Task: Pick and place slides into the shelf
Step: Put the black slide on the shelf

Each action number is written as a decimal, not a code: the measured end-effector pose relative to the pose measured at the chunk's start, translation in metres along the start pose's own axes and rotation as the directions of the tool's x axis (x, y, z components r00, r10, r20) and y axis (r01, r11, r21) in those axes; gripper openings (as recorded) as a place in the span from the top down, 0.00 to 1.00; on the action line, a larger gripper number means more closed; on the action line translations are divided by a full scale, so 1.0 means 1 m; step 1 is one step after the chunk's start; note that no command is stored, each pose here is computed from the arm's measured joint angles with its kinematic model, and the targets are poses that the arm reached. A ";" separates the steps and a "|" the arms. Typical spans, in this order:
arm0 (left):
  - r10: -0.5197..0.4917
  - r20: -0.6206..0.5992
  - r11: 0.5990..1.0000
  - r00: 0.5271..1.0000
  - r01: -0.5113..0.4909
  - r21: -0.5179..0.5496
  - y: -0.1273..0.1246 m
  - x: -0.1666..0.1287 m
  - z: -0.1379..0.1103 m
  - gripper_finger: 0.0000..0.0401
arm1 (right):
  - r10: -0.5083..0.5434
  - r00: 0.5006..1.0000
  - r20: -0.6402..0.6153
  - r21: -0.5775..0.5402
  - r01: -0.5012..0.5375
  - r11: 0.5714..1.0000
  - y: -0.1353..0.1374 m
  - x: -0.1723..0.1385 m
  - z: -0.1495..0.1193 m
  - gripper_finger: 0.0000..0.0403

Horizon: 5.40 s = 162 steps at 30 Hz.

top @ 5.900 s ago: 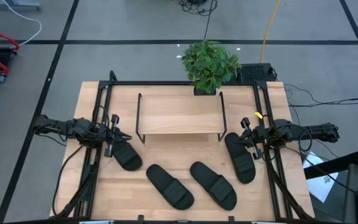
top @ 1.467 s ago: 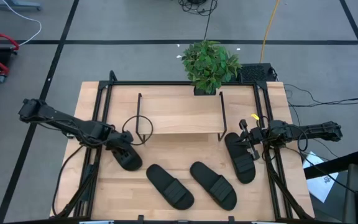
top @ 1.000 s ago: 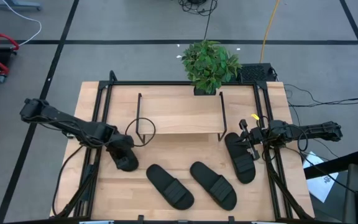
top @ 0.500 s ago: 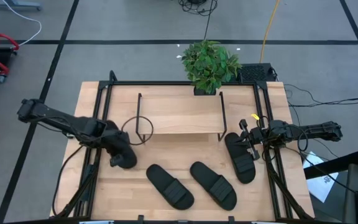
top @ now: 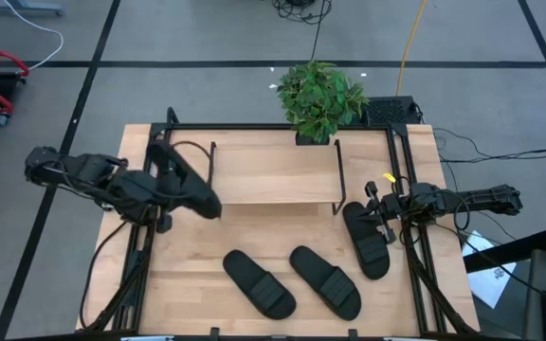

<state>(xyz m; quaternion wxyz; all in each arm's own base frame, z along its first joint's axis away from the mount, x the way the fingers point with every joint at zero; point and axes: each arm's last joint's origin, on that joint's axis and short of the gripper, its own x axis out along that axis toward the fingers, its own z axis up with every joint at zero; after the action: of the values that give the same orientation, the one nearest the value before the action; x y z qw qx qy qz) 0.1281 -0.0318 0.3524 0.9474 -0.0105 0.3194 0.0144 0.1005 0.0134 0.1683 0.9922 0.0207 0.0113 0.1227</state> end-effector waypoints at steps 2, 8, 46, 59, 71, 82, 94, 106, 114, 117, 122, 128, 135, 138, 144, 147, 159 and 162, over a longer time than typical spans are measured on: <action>-0.005 0.110 0.997 0.994 -0.004 0.081 0.001 -0.003 0.012 0.99 | 0.000 1.000 0.000 0.000 0.000 1.000 0.000 0.000 0.000 1.00; -0.052 0.331 0.945 0.942 -0.061 0.321 0.010 -0.002 0.038 0.99 | -0.001 1.000 0.001 -0.009 0.001 1.000 0.000 0.000 0.000 1.00; -0.422 -0.318 0.900 0.849 0.435 -0.036 0.166 0.098 0.125 0.99 | -0.102 0.992 0.074 -0.134 0.111 0.985 -0.003 0.000 0.007 1.00; -0.587 -0.418 0.810 0.694 0.510 -0.290 0.172 0.156 0.089 1.00 | -0.101 0.991 0.090 -0.106 0.110 0.988 -0.003 0.000 0.009 1.00; -0.616 -0.481 0.787 0.623 0.498 -0.364 0.167 0.169 0.061 1.00 | -0.100 0.991 0.090 -0.107 0.109 0.988 -0.003 0.000 0.009 1.00; -0.615 -0.472 0.788 0.632 0.519 -0.331 0.162 0.174 0.064 1.00 | -0.101 0.991 0.090 -0.109 0.110 0.988 -0.003 0.000 0.009 1.00; -0.522 -0.545 0.843 0.656 0.492 -0.215 0.150 0.183 0.069 0.99 | -0.100 0.991 0.087 -0.109 0.109 0.988 -0.003 0.000 0.008 1.00; -0.405 -0.590 0.906 0.698 0.391 -0.160 0.147 0.191 0.073 0.79 | -0.099 0.991 0.088 -0.083 0.106 0.991 -0.003 0.000 0.008 1.00; -0.397 -0.593 0.914 0.700 0.361 -0.186 0.147 0.191 0.073 0.53 | -0.098 0.991 0.088 -0.077 0.105 0.991 -0.003 0.000 0.008 1.00; -0.398 -0.594 0.914 0.699 0.356 -0.194 0.147 0.191 0.072 0.45 | -0.098 0.991 0.089 -0.061 0.104 0.993 -0.003 0.000 0.008 1.00; -0.383 -0.597 0.920 0.705 0.346 -0.181 0.148 0.191 0.073 0.35 | -0.098 0.991 0.089 -0.058 0.104 0.993 -0.003 0.000 0.008 1.00; -0.380 -0.600 0.923 0.705 0.334 -0.192 0.148 0.190 0.073 0.27 | -0.098 0.991 0.090 -0.058 0.104 0.993 -0.003 0.000 0.009 1.00; -0.411 -0.575 0.911 0.707 0.326 -0.251 0.149 0.181 0.074 0.23 | -0.098 0.991 0.094 -0.057 0.104 0.993 -0.003 0.000 0.009 1.00; -0.459 -0.540 0.887 0.705 0.331 -0.321 0.155 0.178 0.072 0.22 | -0.098 0.991 0.095 -0.057 0.103 0.993 -0.003 0.000 0.009 1.00; -0.505 -0.496 0.856 0.706 0.340 -0.388 0.166 0.172 0.069 0.19 | -0.097 0.990 0.105 -0.058 0.103 0.993 -0.003 0.000 0.010 1.00; -0.551 -0.442 0.828 0.707 0.397 -0.397 0.169 0.170 0.069 0.19 | -0.097 0.989 0.109 -0.058 0.104 0.993 -0.003 0.000 0.010 1.00; -0.531 -0.438 0.843 0.726 0.401 -0.358 0.180 0.165 0.067 0.18 | -0.097 0.989 0.109 -0.058 0.104 0.993 -0.003 0.000 0.010 1.00; -0.499 -0.464 0.864 0.732 0.379 -0.332 0.182 0.165 0.066 0.18 | -0.098 0.989 0.109 -0.058 0.105 0.993 -0.003 0.000 0.010 1.00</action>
<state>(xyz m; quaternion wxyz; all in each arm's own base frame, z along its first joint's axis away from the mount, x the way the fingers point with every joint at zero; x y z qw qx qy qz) 0.2933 0.1556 0.3029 0.7889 -0.1920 0.5553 -0.1801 0.1013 0.0105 0.1785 0.9965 -0.0049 -0.0440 0.0712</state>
